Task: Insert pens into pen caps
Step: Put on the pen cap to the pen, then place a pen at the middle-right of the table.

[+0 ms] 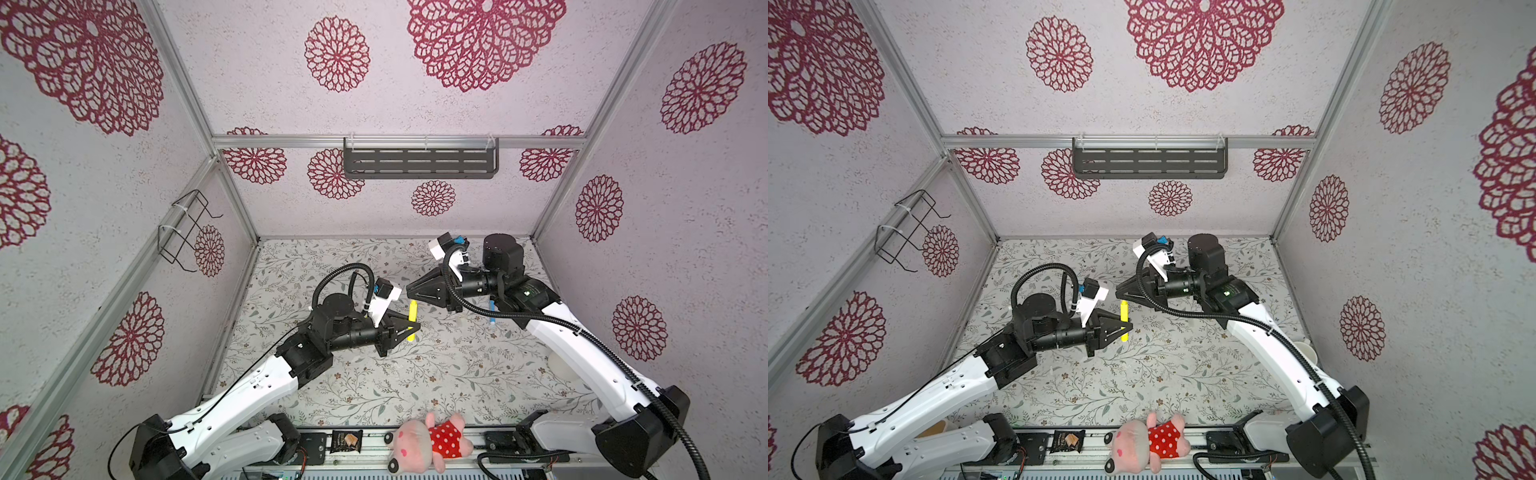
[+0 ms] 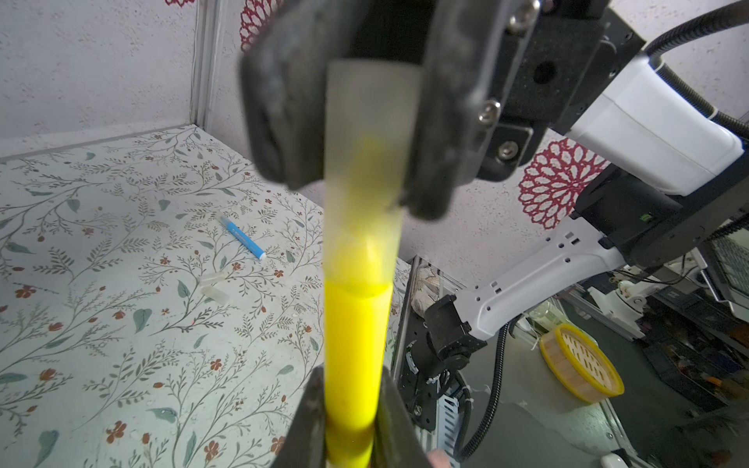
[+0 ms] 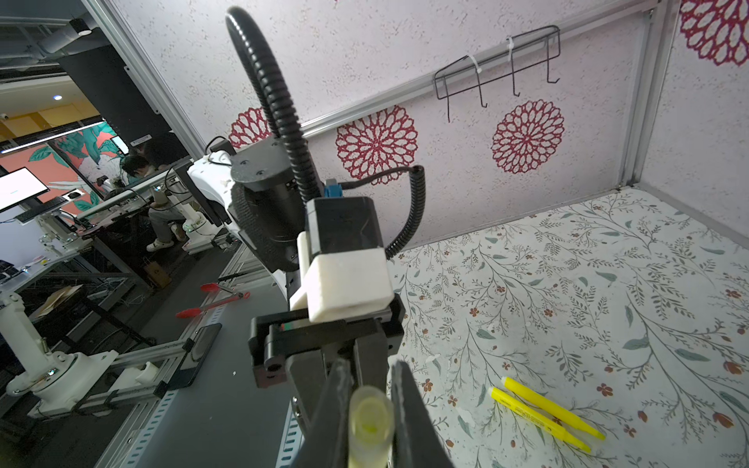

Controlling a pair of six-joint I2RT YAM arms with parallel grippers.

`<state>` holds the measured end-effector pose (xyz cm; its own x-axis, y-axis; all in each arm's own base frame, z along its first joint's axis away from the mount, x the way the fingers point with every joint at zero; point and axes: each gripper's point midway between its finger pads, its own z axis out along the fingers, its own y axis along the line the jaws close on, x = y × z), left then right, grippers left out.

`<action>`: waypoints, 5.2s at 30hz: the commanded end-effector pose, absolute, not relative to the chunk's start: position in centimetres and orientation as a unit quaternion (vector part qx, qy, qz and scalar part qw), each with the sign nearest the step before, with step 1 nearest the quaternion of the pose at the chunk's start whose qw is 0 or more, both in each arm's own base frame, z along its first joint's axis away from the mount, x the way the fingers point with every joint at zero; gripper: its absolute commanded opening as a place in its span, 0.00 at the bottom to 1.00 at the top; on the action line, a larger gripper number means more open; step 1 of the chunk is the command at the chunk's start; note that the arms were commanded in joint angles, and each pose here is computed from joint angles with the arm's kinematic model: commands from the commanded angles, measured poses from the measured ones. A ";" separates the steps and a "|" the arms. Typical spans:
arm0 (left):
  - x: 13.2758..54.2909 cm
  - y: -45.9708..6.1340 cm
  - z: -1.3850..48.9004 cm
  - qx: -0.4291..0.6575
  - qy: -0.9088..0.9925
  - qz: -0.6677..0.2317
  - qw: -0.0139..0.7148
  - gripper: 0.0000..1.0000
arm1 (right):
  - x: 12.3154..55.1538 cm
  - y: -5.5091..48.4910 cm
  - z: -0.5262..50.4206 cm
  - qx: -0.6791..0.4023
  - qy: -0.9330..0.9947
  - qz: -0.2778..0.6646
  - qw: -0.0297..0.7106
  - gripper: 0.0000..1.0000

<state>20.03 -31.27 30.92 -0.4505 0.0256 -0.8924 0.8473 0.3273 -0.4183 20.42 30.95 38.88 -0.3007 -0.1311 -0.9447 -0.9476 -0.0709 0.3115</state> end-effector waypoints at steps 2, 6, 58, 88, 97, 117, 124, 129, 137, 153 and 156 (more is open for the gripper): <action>20.5 -29.1 39.8 0.295 0.601 -0.521 0.529 0.00 | 18.6 31.3 35.6 -0.464 0.593 0.582 0.307 0.00; 20.9 -28.8 40.6 0.292 0.591 -0.527 0.536 0.00 | 18.1 31.7 34.5 -0.458 0.597 0.589 0.296 0.00; 24.7 -24.8 30.6 0.199 0.739 -0.408 0.498 0.59 | 34.0 21.5 30.4 -0.219 0.832 0.314 0.402 0.00; 27.8 -20.7 25.2 0.088 0.811 -0.294 0.498 0.58 | 43.3 8.4 14.7 -0.023 0.963 0.084 0.254 0.00; 27.8 -20.3 24.6 0.081 0.814 -0.289 0.498 0.58 | 43.9 6.6 11.5 -0.003 0.971 0.061 0.232 0.00; 27.7 -19.7 24.0 0.068 0.819 -0.281 0.495 0.58 | 45.6 2.1 8.3 0.009 0.978 -0.062 0.201 0.01; 27.5 -19.5 24.1 0.066 0.819 -0.280 0.496 0.58 | 46.2 2.1 8.0 0.009 0.978 -0.064 0.199 0.27; 27.5 -19.3 24.0 0.063 0.819 -0.278 0.498 0.58 | 46.1 2.1 8.8 0.011 0.975 -0.067 0.212 0.37; 28.0 -19.7 23.2 0.067 0.830 -0.267 0.485 0.58 | 45.9 3.3 12.8 0.006 0.963 -0.047 0.267 0.41; 30.5 -20.8 14.2 0.086 0.929 -0.155 0.325 0.57 | 42.8 7.6 17.4 -0.064 0.940 -0.048 0.332 0.39; 31.0 -20.7 12.7 0.095 0.942 -0.133 0.292 0.56 | 42.3 8.0 18.0 -0.072 0.938 -0.050 0.336 0.39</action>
<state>30.76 -21.04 13.15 -0.7892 0.0678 -0.6104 0.2546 0.9406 -0.2246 42.82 8.21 15.50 -0.7995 -0.1380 -0.5845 -0.0986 0.9902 -0.0990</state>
